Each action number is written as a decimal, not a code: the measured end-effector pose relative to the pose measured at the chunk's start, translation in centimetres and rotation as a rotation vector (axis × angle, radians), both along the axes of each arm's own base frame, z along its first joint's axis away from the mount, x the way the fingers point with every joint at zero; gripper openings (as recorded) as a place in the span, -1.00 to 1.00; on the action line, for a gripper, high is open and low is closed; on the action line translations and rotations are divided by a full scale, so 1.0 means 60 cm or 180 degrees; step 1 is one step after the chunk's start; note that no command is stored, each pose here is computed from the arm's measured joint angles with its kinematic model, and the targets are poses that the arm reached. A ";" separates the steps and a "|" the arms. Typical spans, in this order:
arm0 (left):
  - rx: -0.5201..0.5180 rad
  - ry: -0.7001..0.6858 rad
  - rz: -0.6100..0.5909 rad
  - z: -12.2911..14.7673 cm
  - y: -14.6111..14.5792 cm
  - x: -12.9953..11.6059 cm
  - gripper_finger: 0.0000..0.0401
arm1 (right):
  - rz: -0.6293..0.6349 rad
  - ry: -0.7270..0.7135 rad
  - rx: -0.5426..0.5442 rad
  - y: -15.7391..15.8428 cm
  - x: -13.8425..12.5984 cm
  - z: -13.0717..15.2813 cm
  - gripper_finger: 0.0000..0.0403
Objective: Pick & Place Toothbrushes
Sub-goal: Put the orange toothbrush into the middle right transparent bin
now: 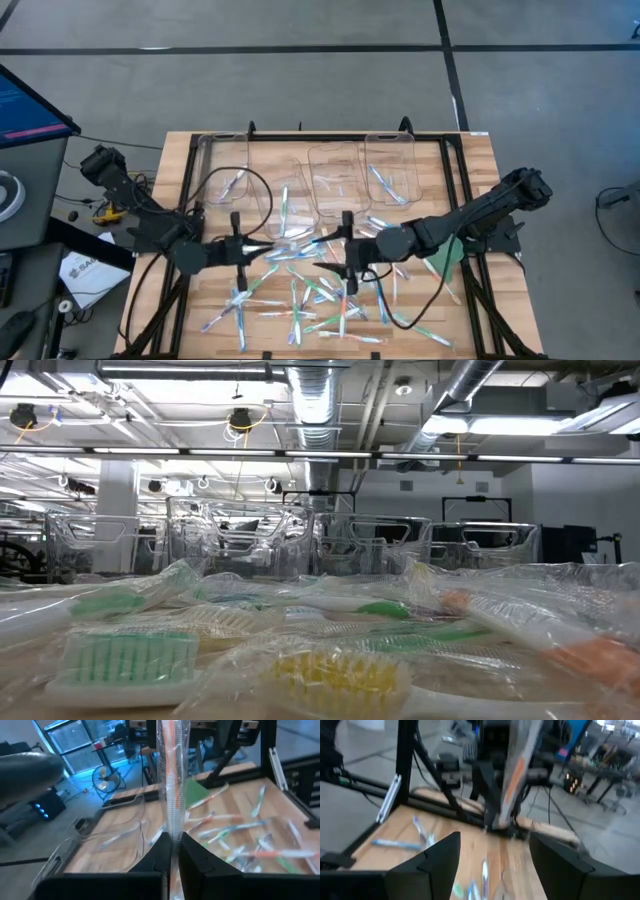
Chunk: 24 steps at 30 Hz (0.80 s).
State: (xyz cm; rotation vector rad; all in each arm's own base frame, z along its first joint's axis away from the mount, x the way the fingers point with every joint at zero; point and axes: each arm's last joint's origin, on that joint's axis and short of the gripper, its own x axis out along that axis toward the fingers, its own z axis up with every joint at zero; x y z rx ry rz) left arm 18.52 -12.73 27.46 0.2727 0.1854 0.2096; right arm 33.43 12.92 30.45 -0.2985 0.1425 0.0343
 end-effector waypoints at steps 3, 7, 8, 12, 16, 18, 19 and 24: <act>-0.0147 -0.0093 -0.0116 -0.003 0.010 0.012 -0.97 | 0.0142 -0.0151 0.0015 -0.010 0.007 0.007 0.15; -0.0211 -0.0223 -0.0226 -0.016 0.021 0.029 -0.97 | 0.0189 -0.0312 -0.0030 -0.021 0.028 -0.003 0.15; -0.0222 -0.0241 -0.0219 -0.017 0.024 0.033 -0.97 | 0.0227 -0.0389 -0.0046 -0.022 0.037 -0.006 0.15; -0.0198 -0.0181 -0.0209 -0.026 0.032 0.045 -0.97 | 0.0275 -0.0384 -0.0254 -0.017 0.066 -0.029 0.15; -0.0225 -0.0156 -0.0317 -0.030 0.035 0.054 -0.97 | 0.0289 -0.0382 -0.0406 -0.008 0.093 -0.035 0.15; -0.0221 -0.0149 -0.0310 -0.032 0.035 0.055 -0.97 | 0.0295 -0.0375 -0.0425 -0.003 0.104 -0.038 0.15; -0.0216 -0.0137 -0.0309 -0.033 0.034 0.056 -0.97 | 0.0301 -0.0362 -0.0426 -0.001 0.107 -0.038 0.15; -0.0207 -0.0134 -0.0346 -0.033 0.030 0.055 -1.00 | 0.0302 -0.0387 -0.0419 0.004 0.113 -0.032 0.15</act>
